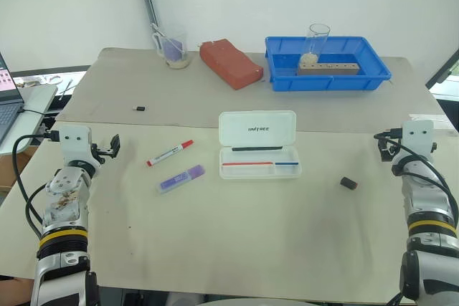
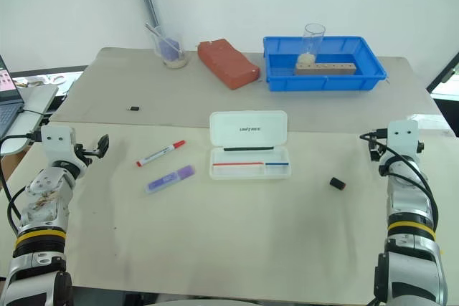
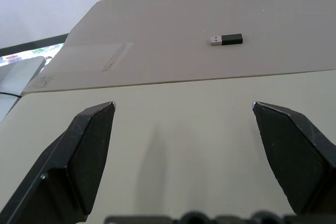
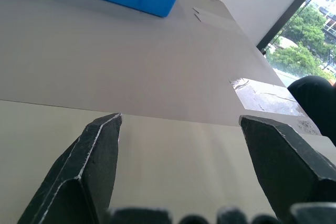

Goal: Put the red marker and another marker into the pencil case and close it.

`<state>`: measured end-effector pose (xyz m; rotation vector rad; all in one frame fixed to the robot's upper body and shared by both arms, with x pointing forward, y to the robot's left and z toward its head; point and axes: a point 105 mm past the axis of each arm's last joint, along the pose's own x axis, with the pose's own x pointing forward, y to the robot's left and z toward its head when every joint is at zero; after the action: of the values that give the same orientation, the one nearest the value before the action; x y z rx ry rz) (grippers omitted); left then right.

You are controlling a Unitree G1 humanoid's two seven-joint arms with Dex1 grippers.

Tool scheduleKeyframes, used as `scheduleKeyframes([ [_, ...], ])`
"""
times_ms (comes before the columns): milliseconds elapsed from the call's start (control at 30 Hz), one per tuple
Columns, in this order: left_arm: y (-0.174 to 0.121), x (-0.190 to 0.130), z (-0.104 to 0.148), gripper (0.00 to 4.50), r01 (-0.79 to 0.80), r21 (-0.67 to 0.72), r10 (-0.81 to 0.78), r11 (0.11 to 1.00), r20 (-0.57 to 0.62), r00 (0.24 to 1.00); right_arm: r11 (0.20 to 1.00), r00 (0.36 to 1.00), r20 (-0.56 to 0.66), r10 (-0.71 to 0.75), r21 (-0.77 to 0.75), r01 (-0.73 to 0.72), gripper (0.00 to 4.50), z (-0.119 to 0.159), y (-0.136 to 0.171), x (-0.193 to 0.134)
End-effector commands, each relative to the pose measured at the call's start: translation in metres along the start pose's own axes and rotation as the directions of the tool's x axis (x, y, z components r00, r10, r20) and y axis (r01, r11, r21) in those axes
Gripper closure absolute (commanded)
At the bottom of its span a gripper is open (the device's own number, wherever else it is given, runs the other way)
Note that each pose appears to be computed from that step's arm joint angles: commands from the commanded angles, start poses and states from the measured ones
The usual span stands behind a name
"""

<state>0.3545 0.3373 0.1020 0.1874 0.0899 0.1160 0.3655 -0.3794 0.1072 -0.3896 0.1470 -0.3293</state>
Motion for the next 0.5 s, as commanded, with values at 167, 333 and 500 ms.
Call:
scheduleKeyframes([
  [167, 0.013, -0.003, 0.016, 0.06, -0.024, 0.014, 0.023, 1.0, 0.057, 0.998, 0.999, 0.998, 0.049, -0.034, -0.004, 0.035, 0.55, 0.017, -0.016, 0.001],
  [333, 0.015, -0.004, 0.019, 0.06, -0.02, 0.013, 0.019, 1.0, 0.065, 0.998, 1.0, 0.998, 0.063, -0.03, -0.006, 0.03, 0.55, 0.022, -0.015, 0.002],
  [500, 0.014, -0.005, 0.025, 0.06, 0.01, 0.021, -0.012, 1.0, 0.077, 0.997, 1.0, 0.995, 0.099, -0.014, -0.017, 0.015, 0.55, 0.034, -0.014, 0.002],
])
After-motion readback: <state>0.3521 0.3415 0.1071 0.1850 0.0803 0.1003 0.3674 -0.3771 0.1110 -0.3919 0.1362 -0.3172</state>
